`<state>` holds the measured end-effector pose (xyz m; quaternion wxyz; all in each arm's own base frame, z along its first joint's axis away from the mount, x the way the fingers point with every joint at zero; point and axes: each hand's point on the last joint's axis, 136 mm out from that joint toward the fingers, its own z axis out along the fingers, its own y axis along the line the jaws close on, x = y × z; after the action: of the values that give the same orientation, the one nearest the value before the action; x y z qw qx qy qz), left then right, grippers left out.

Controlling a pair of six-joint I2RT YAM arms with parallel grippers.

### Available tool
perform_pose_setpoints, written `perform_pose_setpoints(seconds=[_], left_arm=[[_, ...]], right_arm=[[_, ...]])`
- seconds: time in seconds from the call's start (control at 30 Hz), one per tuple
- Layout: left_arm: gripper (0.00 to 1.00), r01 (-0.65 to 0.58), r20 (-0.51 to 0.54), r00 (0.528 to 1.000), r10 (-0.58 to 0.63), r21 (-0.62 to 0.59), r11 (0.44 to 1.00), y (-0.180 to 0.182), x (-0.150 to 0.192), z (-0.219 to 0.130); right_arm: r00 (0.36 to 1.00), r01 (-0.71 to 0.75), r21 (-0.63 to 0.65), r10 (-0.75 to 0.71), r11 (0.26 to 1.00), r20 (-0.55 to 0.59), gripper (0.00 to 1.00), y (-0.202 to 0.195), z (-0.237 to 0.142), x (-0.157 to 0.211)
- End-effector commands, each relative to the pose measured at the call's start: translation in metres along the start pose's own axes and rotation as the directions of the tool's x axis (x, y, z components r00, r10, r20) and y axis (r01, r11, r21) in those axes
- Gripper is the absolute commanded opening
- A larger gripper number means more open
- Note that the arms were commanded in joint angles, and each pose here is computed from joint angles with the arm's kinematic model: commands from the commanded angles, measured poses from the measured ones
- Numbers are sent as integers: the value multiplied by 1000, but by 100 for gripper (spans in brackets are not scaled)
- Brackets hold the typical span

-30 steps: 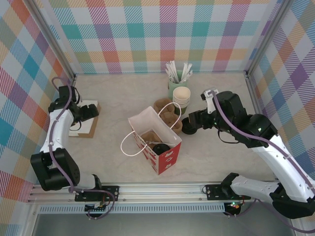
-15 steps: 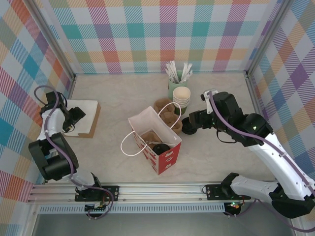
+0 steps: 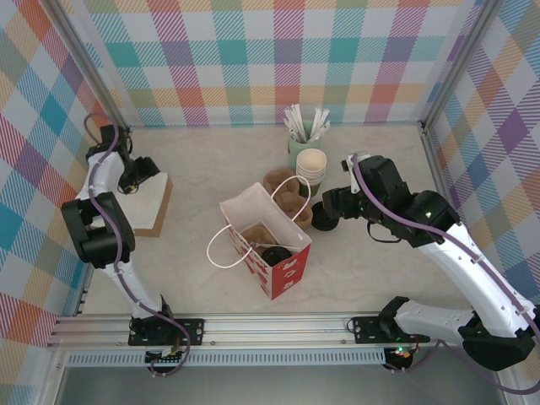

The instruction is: Pack the takeout coffee

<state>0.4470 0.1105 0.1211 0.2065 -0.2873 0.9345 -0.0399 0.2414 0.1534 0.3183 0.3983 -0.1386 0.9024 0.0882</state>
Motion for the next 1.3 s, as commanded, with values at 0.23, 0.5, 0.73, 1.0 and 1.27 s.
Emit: perform_pose_setpoints(seconds=[0.23,0.5,0.73,1.0,1.27], left_arm=[[78,-109,-12,994,110,-221,969,-26,-7,18],[81,-157,-36,988,153,-309,938,-38,-10,41],[77,-178,-55,984,170,-361,915,-34,-11,54],[68,-191,-72,982,177,-370,909,-31,-8,58],[51,-195,-69,981,182,-360,912,-34,-9,54]], right_arm=[[999,44,62,-43,997,-26,78,-11,14,4],[998,48,57,-45,997,-51,78,-10,22,9],[997,50,59,-46,997,-64,78,-11,26,13],[996,49,52,-45,997,-79,78,-10,31,14],[996,46,49,-42,998,-79,78,-10,32,14]])
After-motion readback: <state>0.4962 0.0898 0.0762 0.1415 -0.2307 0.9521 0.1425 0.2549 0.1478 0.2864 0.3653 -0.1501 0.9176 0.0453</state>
